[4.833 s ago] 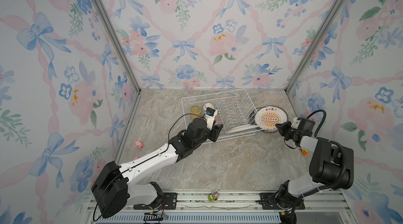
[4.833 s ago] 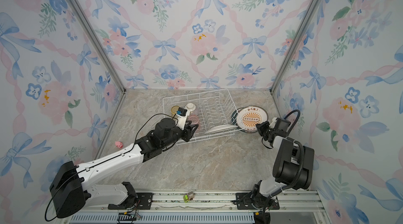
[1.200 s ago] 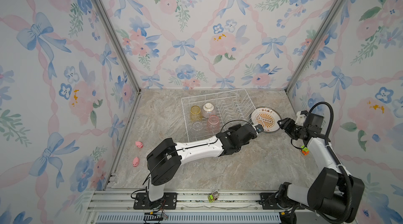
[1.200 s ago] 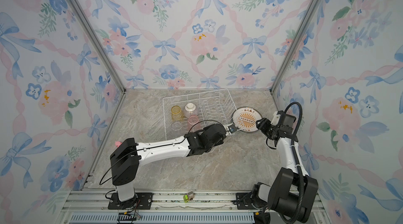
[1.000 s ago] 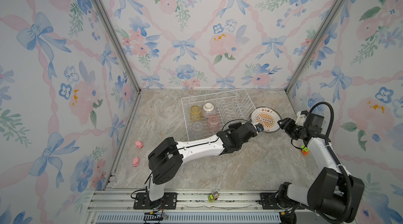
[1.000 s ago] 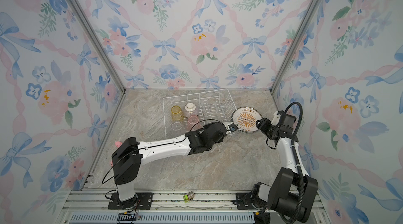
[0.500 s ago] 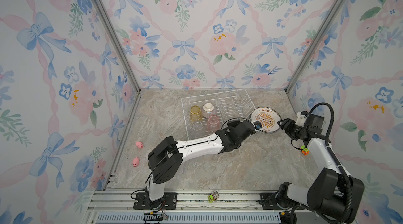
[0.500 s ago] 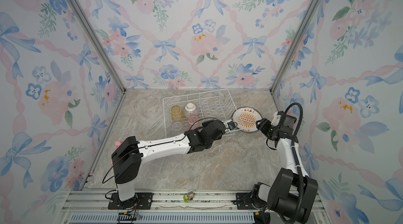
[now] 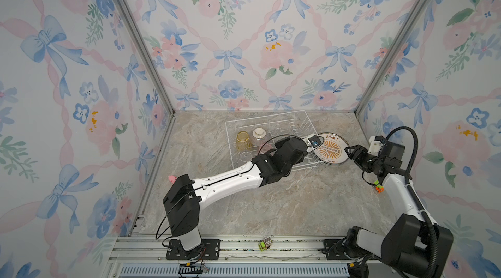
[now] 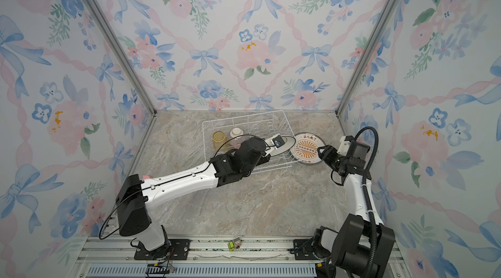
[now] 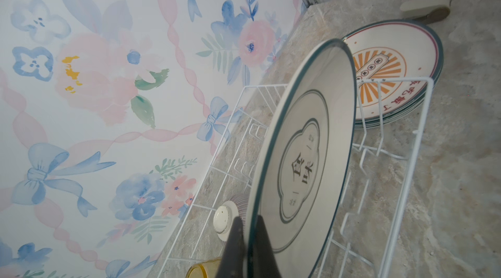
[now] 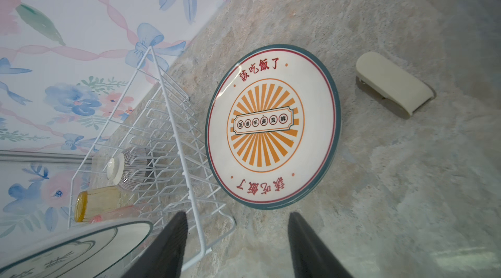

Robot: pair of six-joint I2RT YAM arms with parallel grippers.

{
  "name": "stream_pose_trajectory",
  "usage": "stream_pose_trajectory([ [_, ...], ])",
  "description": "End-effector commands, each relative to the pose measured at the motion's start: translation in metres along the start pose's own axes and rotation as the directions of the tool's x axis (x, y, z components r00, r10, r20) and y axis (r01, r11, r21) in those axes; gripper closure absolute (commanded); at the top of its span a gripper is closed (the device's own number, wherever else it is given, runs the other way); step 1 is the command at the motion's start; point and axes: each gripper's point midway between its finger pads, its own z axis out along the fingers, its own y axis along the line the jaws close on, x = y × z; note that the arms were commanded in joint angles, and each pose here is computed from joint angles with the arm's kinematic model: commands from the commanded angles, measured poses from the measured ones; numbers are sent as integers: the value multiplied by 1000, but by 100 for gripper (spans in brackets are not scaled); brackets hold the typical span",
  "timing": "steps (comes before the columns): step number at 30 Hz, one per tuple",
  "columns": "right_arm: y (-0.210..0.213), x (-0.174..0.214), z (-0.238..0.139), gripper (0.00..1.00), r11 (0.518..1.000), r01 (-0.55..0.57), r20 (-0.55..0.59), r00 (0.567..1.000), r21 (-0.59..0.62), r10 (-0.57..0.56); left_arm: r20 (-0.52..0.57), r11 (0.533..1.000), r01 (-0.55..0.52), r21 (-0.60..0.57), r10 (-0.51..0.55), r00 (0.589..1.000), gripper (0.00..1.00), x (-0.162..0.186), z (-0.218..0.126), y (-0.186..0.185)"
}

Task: Unload the mixed dishes from the dish rack
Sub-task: 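Lift the white plate with the left gripper while the right gripper approaches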

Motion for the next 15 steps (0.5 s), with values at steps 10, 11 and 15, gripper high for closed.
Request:
stream_pose_trajectory([
  [10, 87, -4, -38, 43, 902, 178, 163, 979, -394, -123, 75, 812, 516, 273, -552, 830, 100, 2, -25, 65],
  [11, 94, -3, -40, 44, 886, 190, 169, 977, -423, -129, 69, 794, 534, 291, -575, 816, 100, 3, -26, 67],
  [15, 125, 9, -50, 44, 796, 234, 173, 971, -558, -164, 49, 721, 592, 361, -648, 760, 100, 8, -28, 70],
])
